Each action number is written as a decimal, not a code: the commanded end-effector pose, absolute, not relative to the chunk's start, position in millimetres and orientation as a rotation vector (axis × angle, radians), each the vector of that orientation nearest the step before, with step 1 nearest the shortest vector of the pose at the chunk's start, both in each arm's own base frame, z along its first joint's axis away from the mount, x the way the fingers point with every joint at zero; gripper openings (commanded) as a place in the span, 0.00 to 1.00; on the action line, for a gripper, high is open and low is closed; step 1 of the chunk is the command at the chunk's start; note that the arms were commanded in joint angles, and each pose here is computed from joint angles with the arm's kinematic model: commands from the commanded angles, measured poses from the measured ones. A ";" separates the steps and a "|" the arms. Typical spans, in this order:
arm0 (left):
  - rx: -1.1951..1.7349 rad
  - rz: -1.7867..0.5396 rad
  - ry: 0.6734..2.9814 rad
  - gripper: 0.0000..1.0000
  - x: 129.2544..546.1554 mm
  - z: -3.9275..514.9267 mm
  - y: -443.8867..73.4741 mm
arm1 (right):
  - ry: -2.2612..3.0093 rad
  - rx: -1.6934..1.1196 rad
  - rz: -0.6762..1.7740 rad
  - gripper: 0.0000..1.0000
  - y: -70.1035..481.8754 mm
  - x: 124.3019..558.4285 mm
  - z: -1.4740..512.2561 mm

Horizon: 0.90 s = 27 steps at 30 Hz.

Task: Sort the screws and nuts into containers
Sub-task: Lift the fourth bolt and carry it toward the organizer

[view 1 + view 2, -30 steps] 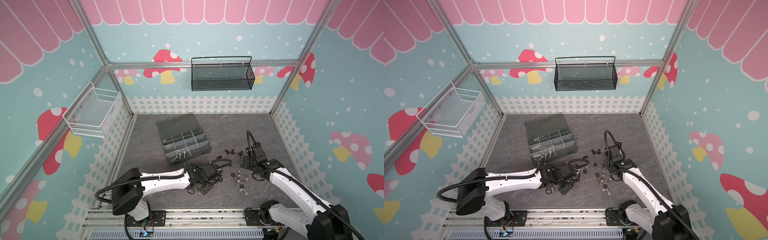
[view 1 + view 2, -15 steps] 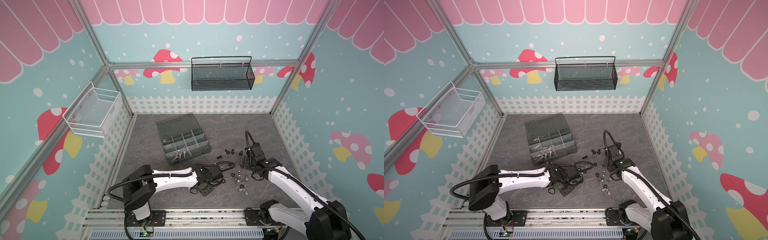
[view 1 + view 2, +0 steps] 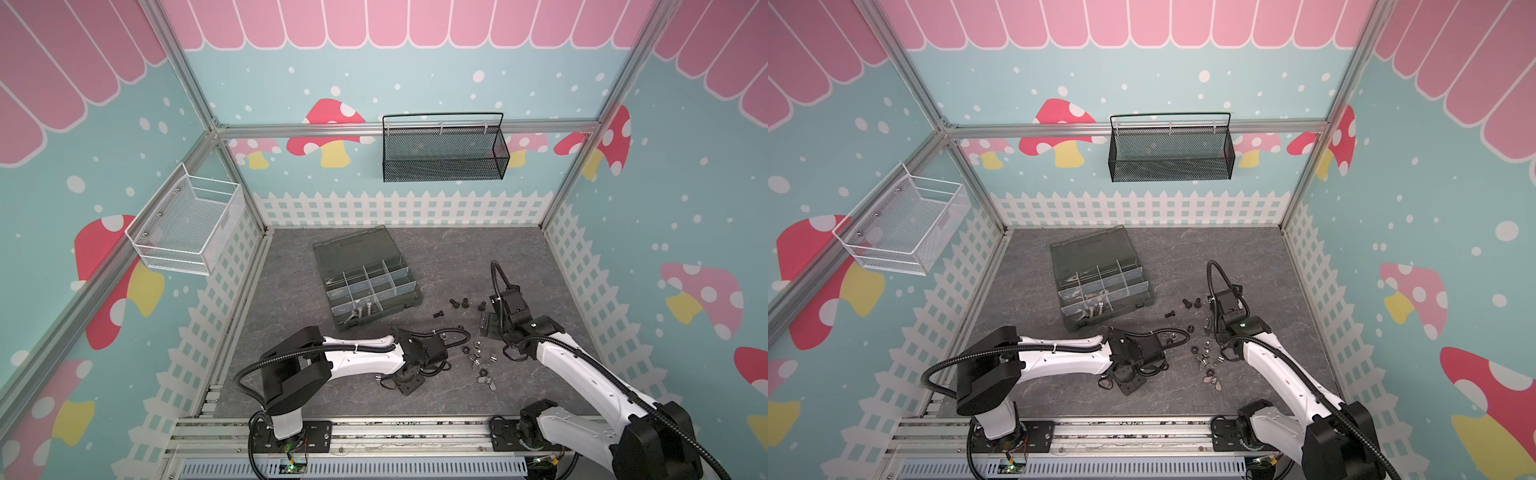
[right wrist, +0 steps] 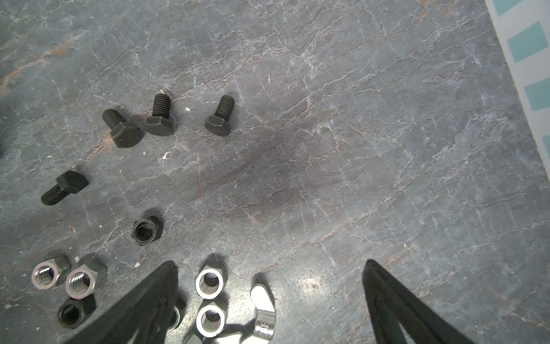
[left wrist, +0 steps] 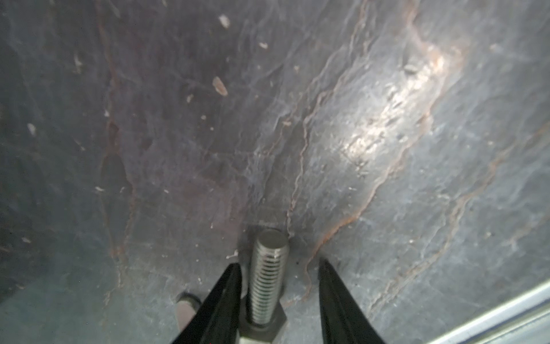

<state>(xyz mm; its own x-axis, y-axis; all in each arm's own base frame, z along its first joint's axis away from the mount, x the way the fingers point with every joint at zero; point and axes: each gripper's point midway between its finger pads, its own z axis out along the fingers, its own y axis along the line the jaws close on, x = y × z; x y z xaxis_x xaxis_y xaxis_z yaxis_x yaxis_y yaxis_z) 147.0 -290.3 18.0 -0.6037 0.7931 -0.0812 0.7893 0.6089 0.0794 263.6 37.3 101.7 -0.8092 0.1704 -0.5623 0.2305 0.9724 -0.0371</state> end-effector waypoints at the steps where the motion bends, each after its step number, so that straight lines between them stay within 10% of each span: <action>1: 1.375 0.141 2.749 0.34 147.4 6.5 -278.3 | 2.541 0.289 -0.166 0.98 33.8 257.8 98.1; 10: 1.362 0.110 2.736 0.00 150.0 14.1 -283.8 | 2.536 0.289 -0.155 0.98 34.7 258.0 99.8; 27: 0.961 0.011 2.550 0.00 244.5 108.5 -274.2 | 2.540 0.242 -0.091 0.98 44.8 261.5 109.6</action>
